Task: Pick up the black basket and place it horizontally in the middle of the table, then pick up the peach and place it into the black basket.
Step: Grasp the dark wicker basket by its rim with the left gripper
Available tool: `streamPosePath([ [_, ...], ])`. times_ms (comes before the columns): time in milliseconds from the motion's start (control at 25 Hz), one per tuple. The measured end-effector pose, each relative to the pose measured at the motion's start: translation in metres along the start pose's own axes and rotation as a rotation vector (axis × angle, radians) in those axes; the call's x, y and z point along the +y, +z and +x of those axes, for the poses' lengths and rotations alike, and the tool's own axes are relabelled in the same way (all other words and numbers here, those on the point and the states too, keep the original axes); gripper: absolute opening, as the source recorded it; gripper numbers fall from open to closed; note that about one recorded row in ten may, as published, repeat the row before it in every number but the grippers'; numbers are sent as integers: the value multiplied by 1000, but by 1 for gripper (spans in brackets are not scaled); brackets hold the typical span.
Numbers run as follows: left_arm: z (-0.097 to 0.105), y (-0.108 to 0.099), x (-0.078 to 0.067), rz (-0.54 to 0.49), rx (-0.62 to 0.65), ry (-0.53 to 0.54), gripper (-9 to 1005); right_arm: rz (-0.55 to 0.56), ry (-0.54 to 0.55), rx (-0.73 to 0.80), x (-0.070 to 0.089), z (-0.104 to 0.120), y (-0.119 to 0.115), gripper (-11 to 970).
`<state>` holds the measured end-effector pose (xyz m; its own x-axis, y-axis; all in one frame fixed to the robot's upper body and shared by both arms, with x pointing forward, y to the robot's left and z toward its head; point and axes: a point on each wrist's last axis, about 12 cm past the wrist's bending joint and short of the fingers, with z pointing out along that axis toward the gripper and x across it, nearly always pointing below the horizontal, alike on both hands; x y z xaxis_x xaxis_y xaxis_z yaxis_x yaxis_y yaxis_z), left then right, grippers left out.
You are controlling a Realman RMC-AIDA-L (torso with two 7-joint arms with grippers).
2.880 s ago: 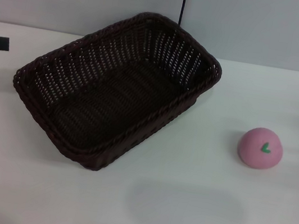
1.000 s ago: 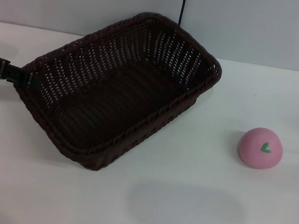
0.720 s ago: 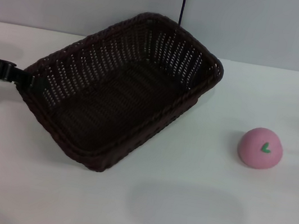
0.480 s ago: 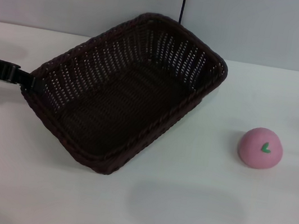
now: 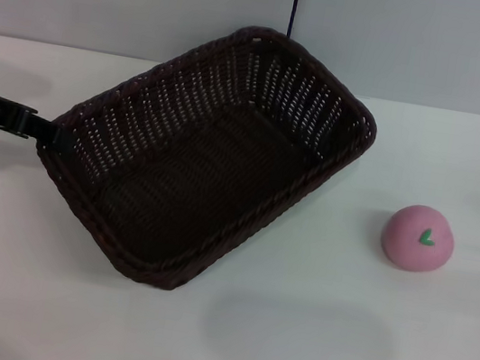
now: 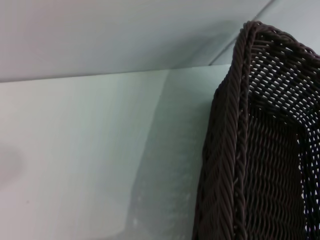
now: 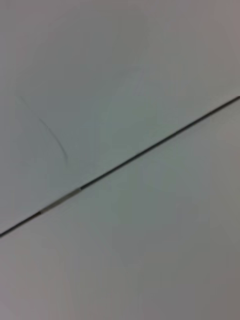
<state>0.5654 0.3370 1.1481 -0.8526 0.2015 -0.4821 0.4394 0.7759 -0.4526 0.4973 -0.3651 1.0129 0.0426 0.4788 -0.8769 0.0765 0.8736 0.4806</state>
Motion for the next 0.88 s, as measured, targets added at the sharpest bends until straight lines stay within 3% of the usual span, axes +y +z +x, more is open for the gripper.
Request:
streamPosePath([
  [560,1,-9,5,15,-60,50,237,12,5,-5,-2,0,-2,409],
  [760,-1,-13,5,55,-116,37,238,18,8,-11,-3,-1,-2,410],
  [880,1,-18,9,146,-166,5,230,25,11,-16,-4,-1,-2,410],
])
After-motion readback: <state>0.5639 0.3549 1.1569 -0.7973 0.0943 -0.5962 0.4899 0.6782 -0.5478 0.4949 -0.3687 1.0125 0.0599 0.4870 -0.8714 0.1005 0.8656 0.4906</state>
